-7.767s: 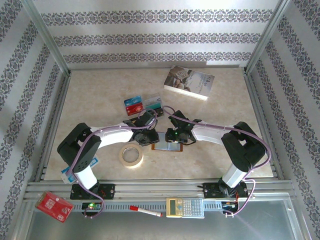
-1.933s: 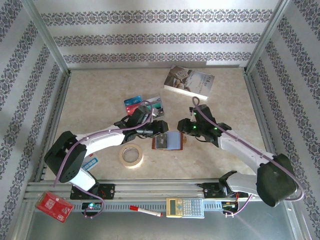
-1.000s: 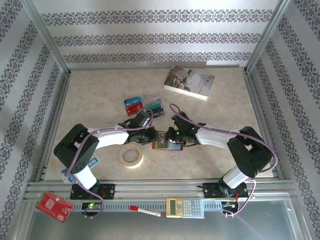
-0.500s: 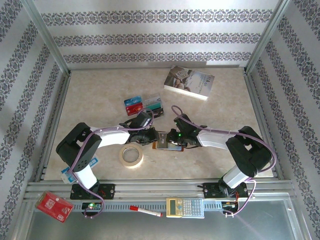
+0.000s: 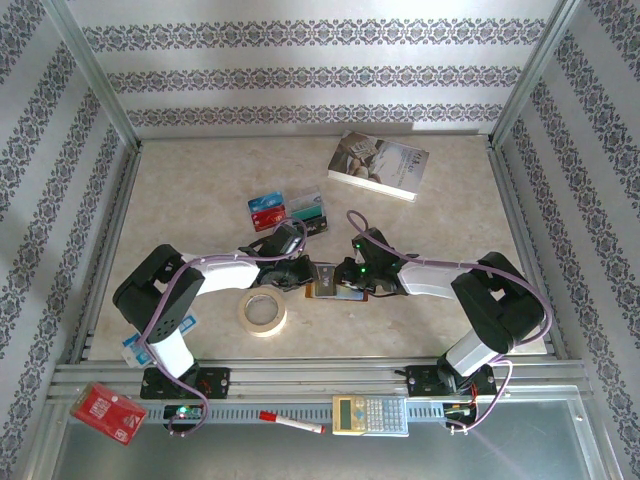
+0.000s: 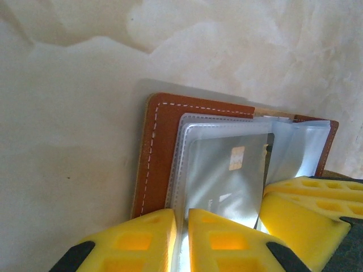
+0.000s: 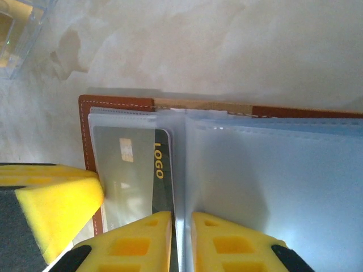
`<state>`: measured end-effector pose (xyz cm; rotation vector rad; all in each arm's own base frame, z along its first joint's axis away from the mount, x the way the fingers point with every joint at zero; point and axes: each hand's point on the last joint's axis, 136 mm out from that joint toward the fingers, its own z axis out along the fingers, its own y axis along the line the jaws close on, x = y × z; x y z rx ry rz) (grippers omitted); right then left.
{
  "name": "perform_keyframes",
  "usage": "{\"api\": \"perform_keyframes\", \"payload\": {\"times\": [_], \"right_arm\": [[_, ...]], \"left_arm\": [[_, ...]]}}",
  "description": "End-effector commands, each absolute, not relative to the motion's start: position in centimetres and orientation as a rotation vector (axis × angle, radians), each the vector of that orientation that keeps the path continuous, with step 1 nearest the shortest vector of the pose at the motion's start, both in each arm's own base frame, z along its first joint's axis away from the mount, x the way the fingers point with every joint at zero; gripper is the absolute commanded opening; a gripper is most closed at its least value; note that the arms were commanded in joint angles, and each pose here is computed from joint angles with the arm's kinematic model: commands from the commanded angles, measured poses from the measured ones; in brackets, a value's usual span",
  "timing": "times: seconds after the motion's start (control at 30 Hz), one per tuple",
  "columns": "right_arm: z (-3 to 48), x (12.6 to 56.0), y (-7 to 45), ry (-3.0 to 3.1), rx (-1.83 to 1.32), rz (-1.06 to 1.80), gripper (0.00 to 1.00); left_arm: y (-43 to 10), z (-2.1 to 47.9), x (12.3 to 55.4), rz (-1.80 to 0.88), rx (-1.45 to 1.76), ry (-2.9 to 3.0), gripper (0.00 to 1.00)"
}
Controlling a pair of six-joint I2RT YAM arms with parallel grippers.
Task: Take the credit cards out of the card holder
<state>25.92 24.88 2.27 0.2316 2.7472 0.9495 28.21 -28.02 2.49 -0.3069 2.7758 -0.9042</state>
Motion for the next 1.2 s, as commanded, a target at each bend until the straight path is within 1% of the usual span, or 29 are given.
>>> {"api": "perform_keyframes", "payload": {"times": [0.0,0.17,0.37,0.5,0.73,0.93,1.17], "right_arm": [[1.7,25.4,24.5,2.765,0.161,0.93,0.21],[1.9,25.2,24.8,2.762,0.078,0.946,0.23],[1.6,25.0,24.9,2.776,0.018,0.935,0.22],[1.4,25.0,25.0,2.782,0.004,0.941,0.2],[1.8,25.0,24.8,2.767,-0.004,0.962,0.13],[1.9,25.2,22.7,2.747,0.044,0.914,0.11],[2.4,25.1,22.8,2.739,0.003,0.954,0.12]], "left_arm": [[-26.0,-0.9,26.5,-0.776,-0.376,2.879,0.17],[-26.1,-1.2,26.4,-0.773,-0.367,2.899,0.17],[-26.1,-1.6,26.1,-0.764,-0.367,2.925,0.17],[-26.0,-1.8,25.9,-0.757,-0.366,2.936,0.17],[-25.6,-2.0,25.8,-0.719,-0.365,2.949,0.17],[-25.3,-1.7,25.9,-0.701,-0.364,2.938,0.23],[-25.7,-1.3,26.3,-0.719,-0.345,2.934,0.23]]}}
